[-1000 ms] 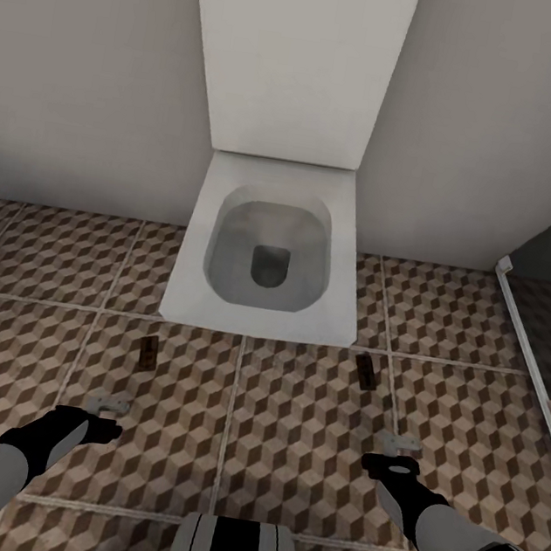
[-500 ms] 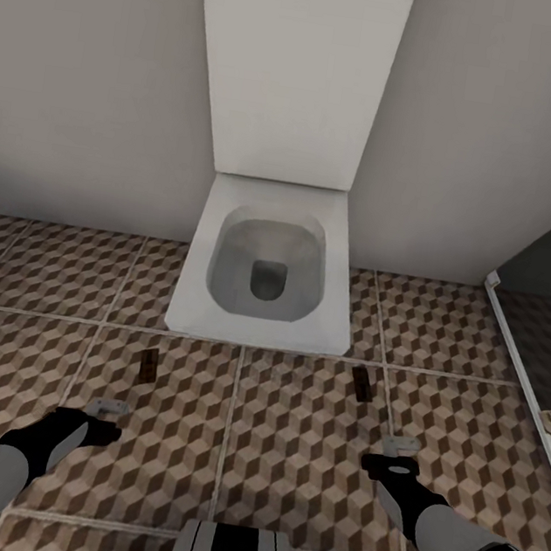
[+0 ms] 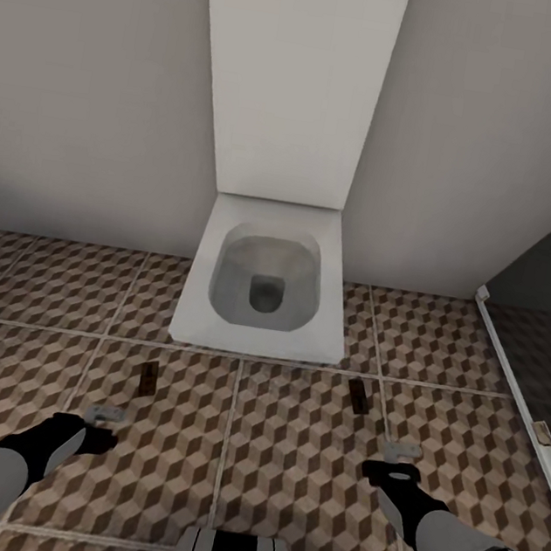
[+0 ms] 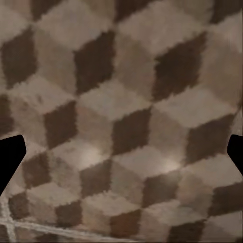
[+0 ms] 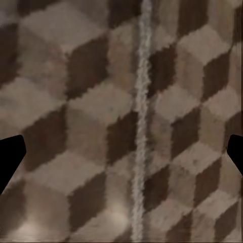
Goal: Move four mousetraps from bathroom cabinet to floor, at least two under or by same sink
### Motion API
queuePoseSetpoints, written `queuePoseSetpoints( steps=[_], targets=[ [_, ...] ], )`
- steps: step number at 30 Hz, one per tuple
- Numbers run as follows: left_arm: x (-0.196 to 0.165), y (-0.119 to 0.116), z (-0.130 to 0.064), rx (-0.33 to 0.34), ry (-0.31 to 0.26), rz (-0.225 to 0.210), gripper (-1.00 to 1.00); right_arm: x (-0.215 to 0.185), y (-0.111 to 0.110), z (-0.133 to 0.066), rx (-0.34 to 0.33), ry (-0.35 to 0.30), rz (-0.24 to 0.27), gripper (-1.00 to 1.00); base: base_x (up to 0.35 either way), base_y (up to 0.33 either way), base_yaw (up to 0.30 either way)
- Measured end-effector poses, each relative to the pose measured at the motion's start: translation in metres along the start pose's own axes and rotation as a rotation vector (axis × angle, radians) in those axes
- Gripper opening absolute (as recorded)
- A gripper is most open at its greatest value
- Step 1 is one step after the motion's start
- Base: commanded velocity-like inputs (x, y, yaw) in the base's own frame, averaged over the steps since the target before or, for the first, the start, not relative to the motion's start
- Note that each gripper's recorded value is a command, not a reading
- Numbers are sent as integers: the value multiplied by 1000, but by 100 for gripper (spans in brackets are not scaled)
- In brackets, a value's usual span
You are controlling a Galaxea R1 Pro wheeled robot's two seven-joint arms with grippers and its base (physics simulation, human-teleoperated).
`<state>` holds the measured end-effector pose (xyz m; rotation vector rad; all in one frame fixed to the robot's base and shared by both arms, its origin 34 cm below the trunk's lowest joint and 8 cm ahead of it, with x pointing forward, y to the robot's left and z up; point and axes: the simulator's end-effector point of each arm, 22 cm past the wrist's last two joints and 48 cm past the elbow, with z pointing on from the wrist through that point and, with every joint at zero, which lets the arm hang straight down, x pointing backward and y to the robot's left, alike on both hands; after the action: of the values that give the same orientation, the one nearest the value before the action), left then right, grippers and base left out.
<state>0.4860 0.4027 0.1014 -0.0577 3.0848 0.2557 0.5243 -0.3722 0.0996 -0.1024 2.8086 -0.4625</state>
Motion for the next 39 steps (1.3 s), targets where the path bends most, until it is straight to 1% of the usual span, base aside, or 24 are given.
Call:
queuePoseSetpoints(
  steps=[6,10,14,18,20,25,39],
  targets=[
    [10,7,-6,-12,20,-10,100,6,-1,-8,0,-1,-1,100,0,0,0],
    [28,12,-7,-22,55,-22,100,18,-1,-14,-3,8,-3,100,0,0,0],
    [41,15,-10,-28,76,-29,100,28,-1,-19,-4,7,-5,100,0,0,0],
    [52,17,-13,-34,82,-35,100,35,-1,-25,-4,-7,-5,100,0,0,0],
    [60,15,-13,-33,82,-37,100,40,-1,-28,-5,-14,-6,100,0,0,0],
    [65,10,-17,-29,59,-39,100,41,-2,-34,-6,-32,-6,100,0,0,0],
    [46,8,-35,-21,-11,-51,100,21,-6,-51,-6,-96,9,100,0,0,0]
  ],
)
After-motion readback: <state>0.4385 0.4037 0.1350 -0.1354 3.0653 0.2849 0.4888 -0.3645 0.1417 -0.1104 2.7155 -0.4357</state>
